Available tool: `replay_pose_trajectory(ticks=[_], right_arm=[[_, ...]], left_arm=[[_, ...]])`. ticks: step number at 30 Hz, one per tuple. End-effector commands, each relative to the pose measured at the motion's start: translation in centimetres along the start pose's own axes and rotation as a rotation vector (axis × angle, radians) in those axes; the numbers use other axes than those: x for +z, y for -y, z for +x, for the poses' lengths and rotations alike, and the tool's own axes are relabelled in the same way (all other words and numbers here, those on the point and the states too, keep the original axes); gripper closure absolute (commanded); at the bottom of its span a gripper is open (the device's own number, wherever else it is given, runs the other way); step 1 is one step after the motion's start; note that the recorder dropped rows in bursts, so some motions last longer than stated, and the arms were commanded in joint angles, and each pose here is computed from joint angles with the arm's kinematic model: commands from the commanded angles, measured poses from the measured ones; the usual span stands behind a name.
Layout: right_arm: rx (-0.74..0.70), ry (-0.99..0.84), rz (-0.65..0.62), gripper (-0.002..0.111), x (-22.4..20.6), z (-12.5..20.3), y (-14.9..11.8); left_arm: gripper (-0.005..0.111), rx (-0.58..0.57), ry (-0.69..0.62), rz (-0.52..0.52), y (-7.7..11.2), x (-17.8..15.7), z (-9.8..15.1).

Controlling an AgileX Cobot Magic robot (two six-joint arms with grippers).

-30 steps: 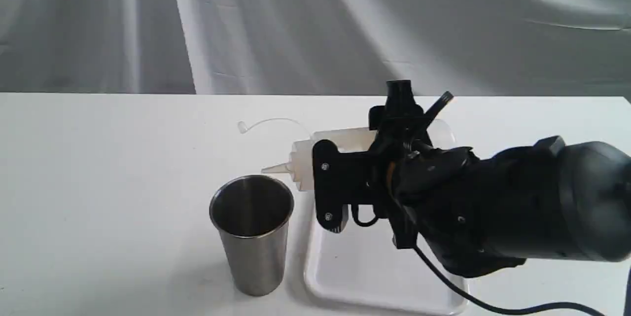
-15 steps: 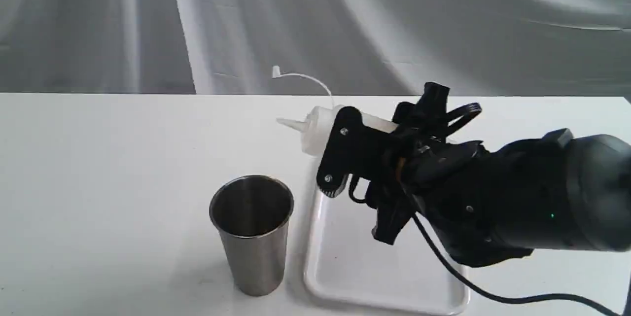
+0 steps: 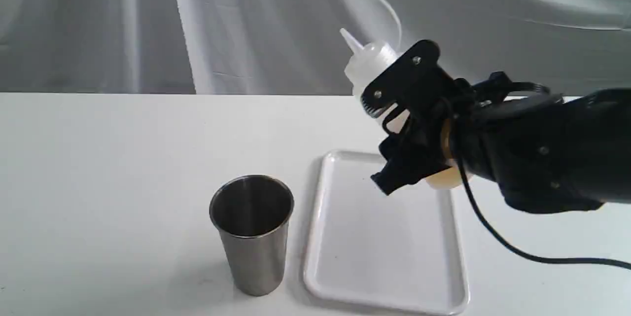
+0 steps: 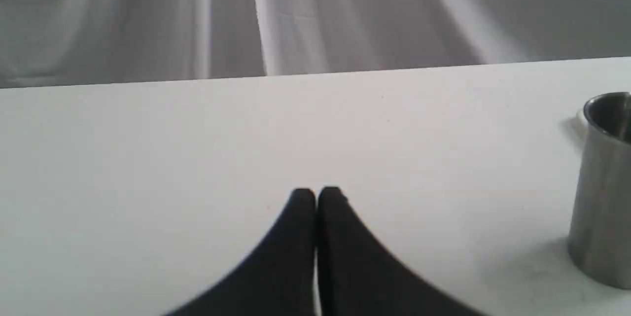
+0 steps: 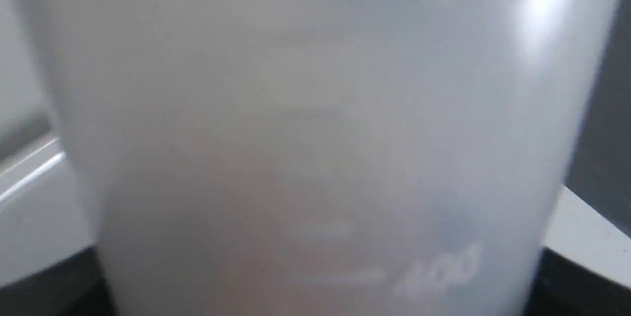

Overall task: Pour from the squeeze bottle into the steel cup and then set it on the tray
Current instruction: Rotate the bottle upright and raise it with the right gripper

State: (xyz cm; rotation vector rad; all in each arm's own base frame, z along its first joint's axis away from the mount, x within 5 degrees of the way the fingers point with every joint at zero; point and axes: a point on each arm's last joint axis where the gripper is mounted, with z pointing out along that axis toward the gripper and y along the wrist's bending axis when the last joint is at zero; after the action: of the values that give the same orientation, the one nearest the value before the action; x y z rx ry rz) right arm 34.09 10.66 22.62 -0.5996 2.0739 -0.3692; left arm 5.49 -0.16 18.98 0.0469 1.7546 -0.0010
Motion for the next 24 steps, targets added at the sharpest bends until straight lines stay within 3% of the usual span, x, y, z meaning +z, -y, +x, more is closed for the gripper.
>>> replay_pose_trajectory(ticks=[1, 6, 9, 13, 18, 24], right_arm=[[0.104, 0.026, 0.003, 0.108, -1.1, -0.3, 2.1], [0.121, 0.098, -0.113, 0.108, -1.8, -0.6, 3.2], [0.066, 0.211, -0.231, 0.108, -2.3, -1.0, 3.1], [0.039, 0.359, -0.291, 0.108, -2.5, -0.8, 3.0], [0.056, 0.509, -0.225, 0.108, -2.7, 0.8, 2.7], [0.157, 0.687, -0.038, 0.108, -3.8, 3.2, 2.8]], left_arm=[[0.107, -0.005, 0.006, -0.002, 0.0, 0.0, 0.1], [0.107, -0.007, 0.006, -0.001, 0.0, 0.0, 0.1], [0.107, -0.007, 0.006, -0.001, 0.0, 0.0, 0.1], [0.107, -0.007, 0.006, -0.001, 0.0, 0.0, 0.1], [0.107, -0.007, 0.006, -0.001, 0.0, 0.0, 0.1], [0.107, -0.007, 0.006, -0.001, 0.0, 0.0, 0.1]])
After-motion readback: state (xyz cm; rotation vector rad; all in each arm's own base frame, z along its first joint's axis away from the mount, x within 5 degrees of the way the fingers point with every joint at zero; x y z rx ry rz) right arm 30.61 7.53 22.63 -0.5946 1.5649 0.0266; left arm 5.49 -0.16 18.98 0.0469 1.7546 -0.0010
